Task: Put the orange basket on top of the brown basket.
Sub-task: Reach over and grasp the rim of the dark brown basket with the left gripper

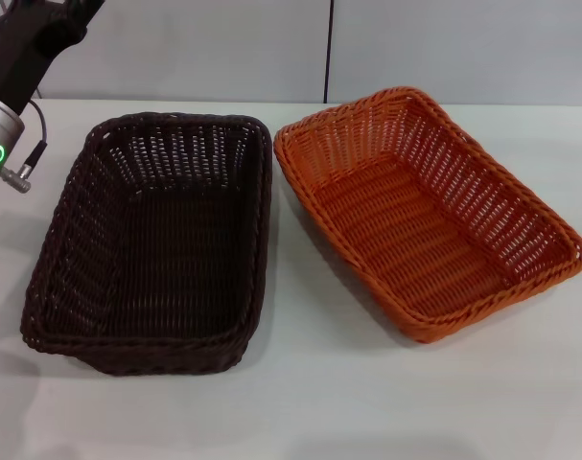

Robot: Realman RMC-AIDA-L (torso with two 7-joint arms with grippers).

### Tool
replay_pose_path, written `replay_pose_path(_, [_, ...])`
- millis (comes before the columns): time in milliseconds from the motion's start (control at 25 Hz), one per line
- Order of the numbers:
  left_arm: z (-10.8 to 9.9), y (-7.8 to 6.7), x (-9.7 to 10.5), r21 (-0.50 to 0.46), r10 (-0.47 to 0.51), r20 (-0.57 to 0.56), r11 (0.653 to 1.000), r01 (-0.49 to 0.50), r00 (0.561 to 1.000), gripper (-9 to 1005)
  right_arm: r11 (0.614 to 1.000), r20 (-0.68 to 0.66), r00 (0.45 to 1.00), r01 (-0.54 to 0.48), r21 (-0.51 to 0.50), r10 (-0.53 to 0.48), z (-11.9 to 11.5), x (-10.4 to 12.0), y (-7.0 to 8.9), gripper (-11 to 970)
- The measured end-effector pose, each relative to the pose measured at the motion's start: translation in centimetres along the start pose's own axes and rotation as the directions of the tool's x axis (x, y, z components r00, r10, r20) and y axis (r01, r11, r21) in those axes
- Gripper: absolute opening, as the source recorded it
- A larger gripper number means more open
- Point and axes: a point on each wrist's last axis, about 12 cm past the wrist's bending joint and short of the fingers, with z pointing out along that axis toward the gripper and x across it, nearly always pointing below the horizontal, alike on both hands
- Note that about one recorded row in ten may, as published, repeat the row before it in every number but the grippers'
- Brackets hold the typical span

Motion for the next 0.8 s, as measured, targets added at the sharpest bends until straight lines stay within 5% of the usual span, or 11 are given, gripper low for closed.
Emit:
replay_pose_path(680, [0.03,-0.07,0.23,0.0,-0.008,-0.012,1.0,0.008,1.0,861,1.0,-0.01,1.0,-0.005,0.006,0.005,-0.4,0.41,-0.1,672])
replay_pose_path(800, [0.25,0.28,0.43,-0.024,-0.067,-0.048,0.998,0.066,0.997,862,1.0,-0.011,1.0,-0.007,0.006,0.007,-0.43,0.48,-0.05,672])
